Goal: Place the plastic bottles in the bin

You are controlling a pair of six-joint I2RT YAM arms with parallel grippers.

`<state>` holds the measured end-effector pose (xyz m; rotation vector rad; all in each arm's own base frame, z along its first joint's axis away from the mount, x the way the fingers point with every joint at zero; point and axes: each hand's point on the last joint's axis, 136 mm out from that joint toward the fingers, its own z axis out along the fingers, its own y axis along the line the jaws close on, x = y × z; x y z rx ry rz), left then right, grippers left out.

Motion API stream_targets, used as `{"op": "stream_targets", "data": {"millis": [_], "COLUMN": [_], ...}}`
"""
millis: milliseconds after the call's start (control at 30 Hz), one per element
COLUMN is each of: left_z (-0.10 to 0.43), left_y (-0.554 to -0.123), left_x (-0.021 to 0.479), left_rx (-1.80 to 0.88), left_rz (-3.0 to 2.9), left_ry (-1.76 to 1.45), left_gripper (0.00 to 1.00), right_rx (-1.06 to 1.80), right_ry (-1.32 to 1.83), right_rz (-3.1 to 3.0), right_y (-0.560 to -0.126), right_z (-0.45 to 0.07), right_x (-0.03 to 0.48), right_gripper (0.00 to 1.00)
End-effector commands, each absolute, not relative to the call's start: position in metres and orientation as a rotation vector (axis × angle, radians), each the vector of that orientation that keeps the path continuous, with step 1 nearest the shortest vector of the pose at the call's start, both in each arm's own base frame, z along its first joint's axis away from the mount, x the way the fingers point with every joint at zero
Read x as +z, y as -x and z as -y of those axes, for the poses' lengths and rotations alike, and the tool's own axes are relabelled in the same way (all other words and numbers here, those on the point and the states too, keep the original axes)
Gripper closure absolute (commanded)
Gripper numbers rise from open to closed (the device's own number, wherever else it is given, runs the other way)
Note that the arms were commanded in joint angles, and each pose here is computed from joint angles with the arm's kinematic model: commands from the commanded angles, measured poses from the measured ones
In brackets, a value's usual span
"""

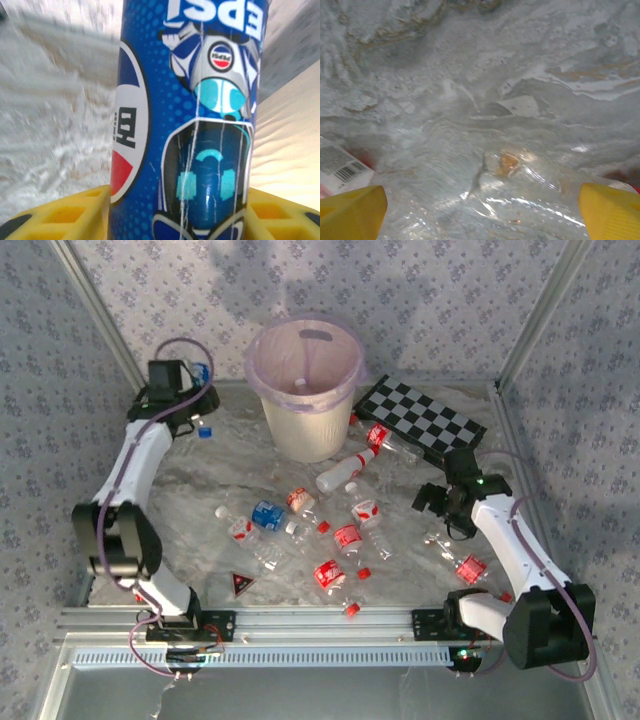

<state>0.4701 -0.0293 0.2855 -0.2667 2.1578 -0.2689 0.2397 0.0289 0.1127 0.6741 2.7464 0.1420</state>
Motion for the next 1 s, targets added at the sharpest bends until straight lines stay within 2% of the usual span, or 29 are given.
{"op": "stream_targets", "data": {"millis": [0,200,433,600,967], "left_z": [0.039,0.096,0.186,0.217,0.241], "left_y": [-0.445,-0.413,-0.424,-0.452,-0.52], "left_x": [0.369,0.462,0.474,0.457,0.404], "left_rx": [-0.314,-0.381,-0.551,-0.579,-0.566], "left_rz": [-1.98,-1.776,-1.818,-1.847,-1.967], "left_ry": [0.192,-0.067,-0.301,-0.333,-0.286], "left_gripper": [0.62,0.74,1.0,1.0,1.0], "right_rx": [0.202,0.187,0.27,0.318,0.328], "right_ry": [-0.642,-0.599,-0.634,-0.63,-0.596], "right_rz": [-2.727,-2.744,-2.673,-2.655,-2.642], "right_y": [-0.253,-0.247,-0.243,-0.245,-0.243], "right_z": [-0.035,-0.035,-0.039,-0.044,-0.046], "right_x": [0.116,0.116,0.126,0.131,0.142], "right_gripper": [0.0,0.0,0.0,0.0,0.0]}}
